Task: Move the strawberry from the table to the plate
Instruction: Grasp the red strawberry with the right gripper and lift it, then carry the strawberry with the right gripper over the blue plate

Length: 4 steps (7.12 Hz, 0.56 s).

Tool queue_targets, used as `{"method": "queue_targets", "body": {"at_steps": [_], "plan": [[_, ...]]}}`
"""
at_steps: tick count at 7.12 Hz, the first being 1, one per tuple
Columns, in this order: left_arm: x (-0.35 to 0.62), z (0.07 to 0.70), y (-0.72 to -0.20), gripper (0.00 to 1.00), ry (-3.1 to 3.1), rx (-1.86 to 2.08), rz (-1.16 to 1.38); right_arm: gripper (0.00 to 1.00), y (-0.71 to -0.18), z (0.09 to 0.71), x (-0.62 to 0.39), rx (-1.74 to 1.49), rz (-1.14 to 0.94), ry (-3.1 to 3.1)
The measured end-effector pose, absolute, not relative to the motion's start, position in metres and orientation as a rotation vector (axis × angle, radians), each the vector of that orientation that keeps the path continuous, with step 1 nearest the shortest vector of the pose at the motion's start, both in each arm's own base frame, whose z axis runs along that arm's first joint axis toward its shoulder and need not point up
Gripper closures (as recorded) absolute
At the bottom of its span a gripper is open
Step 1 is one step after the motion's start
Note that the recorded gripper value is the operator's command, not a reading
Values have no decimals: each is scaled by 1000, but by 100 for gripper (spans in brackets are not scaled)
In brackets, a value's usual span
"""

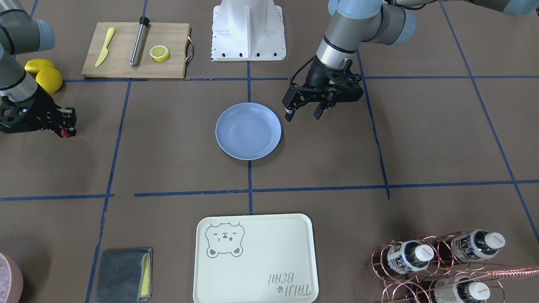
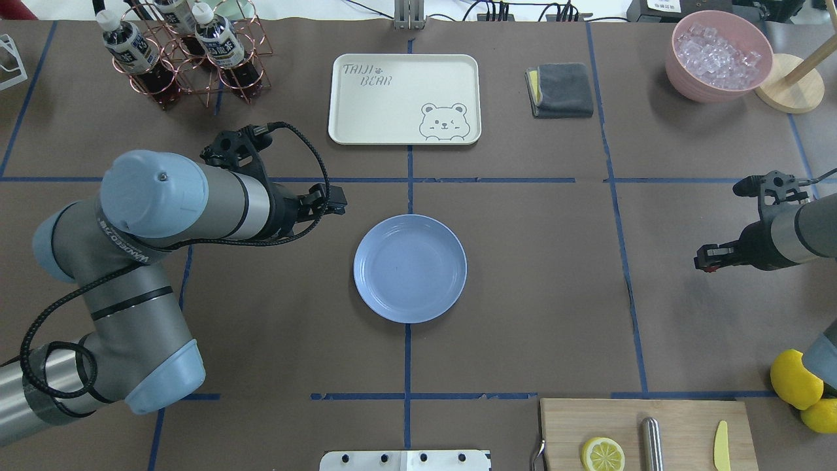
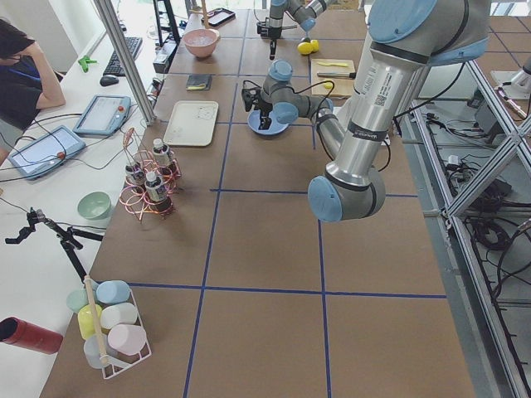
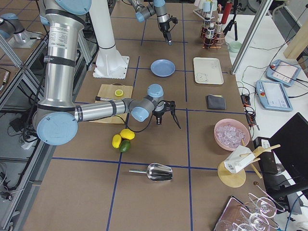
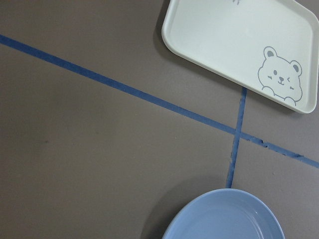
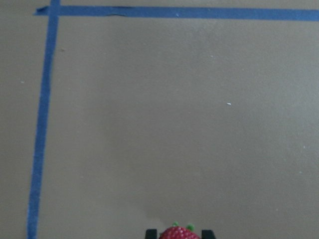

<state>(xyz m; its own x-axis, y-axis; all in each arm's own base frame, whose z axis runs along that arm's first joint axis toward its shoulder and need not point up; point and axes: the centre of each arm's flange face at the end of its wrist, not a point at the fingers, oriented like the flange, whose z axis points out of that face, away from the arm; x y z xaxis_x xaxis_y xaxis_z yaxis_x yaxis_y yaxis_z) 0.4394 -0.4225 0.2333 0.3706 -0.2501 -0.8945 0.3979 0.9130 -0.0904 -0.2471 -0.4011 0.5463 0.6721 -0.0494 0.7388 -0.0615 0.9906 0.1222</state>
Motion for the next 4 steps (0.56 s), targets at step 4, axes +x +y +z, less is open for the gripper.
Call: {"method": "queue_targets", "body": {"at_steps": [4], "plan": [[361, 297, -456, 0, 998, 233, -290, 100, -436, 448, -282, 171, -15, -930]]}}
